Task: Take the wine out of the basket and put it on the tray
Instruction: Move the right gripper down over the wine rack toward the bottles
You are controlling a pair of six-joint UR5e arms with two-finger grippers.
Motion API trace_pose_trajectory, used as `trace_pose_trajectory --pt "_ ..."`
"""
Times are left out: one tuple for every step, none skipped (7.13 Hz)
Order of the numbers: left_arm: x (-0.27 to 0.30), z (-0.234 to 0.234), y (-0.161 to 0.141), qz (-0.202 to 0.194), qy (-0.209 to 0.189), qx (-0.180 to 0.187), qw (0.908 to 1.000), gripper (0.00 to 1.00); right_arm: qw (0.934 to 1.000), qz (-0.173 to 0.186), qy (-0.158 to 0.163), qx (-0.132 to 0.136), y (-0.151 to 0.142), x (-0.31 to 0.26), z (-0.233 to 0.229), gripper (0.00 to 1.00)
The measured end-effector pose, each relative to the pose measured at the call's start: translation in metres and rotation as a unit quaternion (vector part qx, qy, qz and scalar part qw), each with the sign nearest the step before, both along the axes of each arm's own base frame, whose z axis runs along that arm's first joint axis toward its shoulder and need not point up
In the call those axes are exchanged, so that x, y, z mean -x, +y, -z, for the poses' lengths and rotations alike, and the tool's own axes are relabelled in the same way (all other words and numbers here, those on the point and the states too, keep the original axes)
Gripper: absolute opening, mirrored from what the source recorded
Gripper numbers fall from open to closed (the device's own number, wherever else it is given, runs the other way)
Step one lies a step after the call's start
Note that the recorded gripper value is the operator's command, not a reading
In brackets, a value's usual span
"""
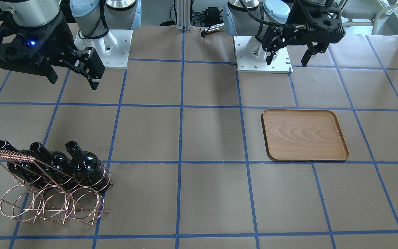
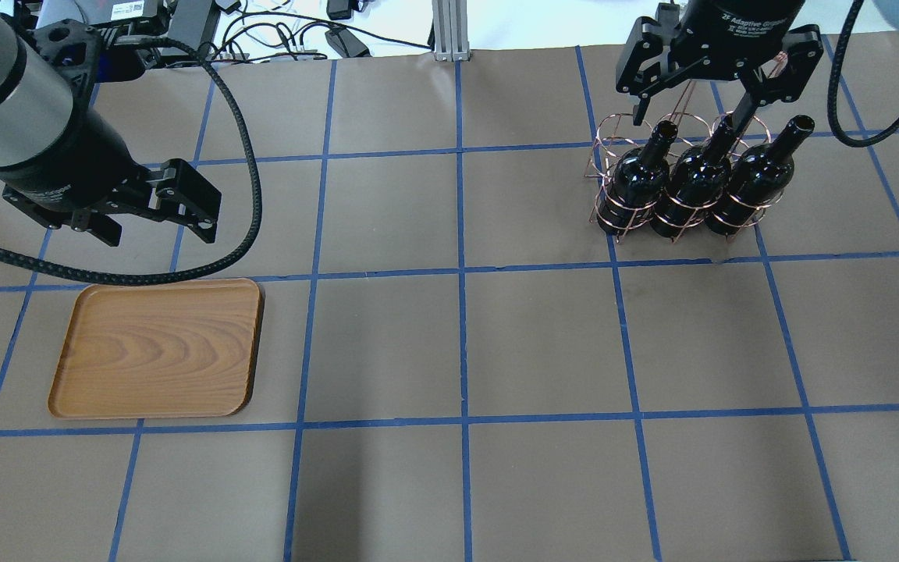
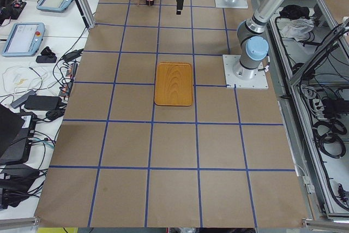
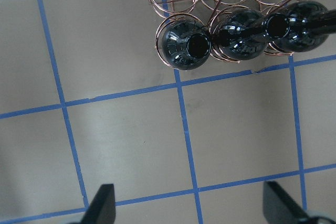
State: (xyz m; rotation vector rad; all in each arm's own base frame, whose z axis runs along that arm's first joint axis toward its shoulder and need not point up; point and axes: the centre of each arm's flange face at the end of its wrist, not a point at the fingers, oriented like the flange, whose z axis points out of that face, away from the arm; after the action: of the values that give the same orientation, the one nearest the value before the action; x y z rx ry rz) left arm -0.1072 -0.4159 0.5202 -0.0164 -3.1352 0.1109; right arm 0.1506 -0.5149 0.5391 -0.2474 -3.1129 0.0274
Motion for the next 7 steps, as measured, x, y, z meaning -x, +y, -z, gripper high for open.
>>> trace_pose_trajectory --pt "0.000 0.000 0.000 0.000 0.000 0.000 1.0000 1.00 1.0000 -0.001 0.000 0.000 0.000 -0.001 0.001 1.00" --pt "0.000 0.000 0.000 -0.001 0.000 0.000 1.0000 1.00 1.0000 -0.008 0.001 0.000 -0.001 0.000 0.001 1.00" --pt "0.000 0.000 0.000 -0.003 0.001 0.000 1.0000 1.00 0.9996 -0.027 0.001 0.001 -0.004 0.004 0.003 1.00" --pt "0.000 0.000 0.000 -0.003 0.001 0.001 1.0000 1.00 0.9986 -0.052 0.002 0.004 -0.013 0.018 0.007 1.00" --pt "-0.001 0.000 0.000 -0.004 0.001 0.001 1.0000 1.00 0.9977 -0.067 0.002 0.004 -0.027 0.046 0.015 1.00" --pt "-0.001 -0.001 0.000 -0.005 0.001 0.001 1.0000 1.00 0.9970 -0.078 0.001 0.001 -0.044 0.077 0.035 1.00" --pt "-0.001 -0.001 0.001 -0.005 0.001 0.001 1.0000 1.00 0.9963 -0.085 0.003 -0.001 -0.061 0.096 0.062 1.00"
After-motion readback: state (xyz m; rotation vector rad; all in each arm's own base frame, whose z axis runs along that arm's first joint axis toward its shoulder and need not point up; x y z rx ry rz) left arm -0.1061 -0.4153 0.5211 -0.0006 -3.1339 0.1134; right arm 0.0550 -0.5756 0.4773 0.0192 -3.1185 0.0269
